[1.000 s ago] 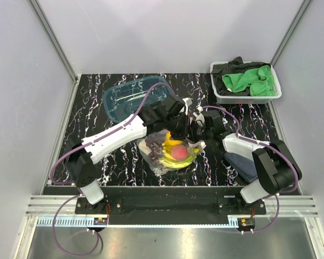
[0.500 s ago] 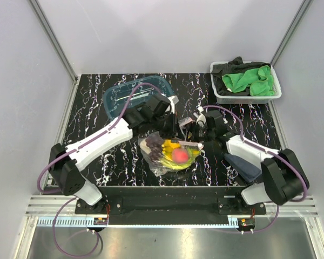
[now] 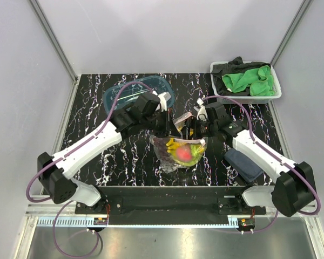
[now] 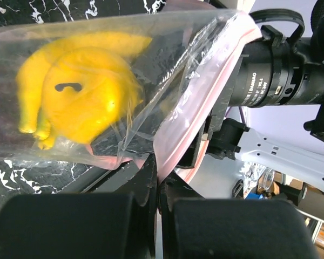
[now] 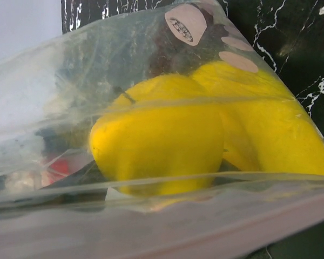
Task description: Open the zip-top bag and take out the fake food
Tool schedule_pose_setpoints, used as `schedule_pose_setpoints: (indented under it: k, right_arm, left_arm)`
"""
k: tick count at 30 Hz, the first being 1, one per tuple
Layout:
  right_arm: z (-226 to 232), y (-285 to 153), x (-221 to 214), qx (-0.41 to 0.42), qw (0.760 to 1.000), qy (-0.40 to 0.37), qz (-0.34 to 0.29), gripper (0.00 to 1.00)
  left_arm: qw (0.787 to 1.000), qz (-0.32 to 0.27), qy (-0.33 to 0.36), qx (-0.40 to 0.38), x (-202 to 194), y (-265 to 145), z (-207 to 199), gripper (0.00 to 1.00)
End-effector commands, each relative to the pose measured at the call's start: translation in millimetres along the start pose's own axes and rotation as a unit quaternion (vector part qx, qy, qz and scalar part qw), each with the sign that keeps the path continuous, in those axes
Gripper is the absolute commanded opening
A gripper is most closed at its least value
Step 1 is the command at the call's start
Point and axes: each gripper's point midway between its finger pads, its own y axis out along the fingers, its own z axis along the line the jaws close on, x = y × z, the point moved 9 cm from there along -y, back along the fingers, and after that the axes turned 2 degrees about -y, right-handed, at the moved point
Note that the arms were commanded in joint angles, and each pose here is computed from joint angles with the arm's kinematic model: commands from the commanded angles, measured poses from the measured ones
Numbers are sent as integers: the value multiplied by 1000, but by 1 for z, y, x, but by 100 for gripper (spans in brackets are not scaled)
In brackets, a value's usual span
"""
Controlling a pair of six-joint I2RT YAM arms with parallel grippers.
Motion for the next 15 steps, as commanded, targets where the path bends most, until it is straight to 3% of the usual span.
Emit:
schedule_pose_setpoints:
  k: [1,6,15]
  right_arm:
    - [7,-15,-4,-23,1000,-11,6,8]
    - [17,-4,-10,0,1000,-7,23,8]
    - [27,-5,-16,-13,999,-47,23,8]
  left_arm:
    - [999,-43,3,-15,7,-35,-6,0]
    - [996,-45,11,-80,12,-43,-30,0]
    - [995,-64,6,-82,21,-45,-40,0]
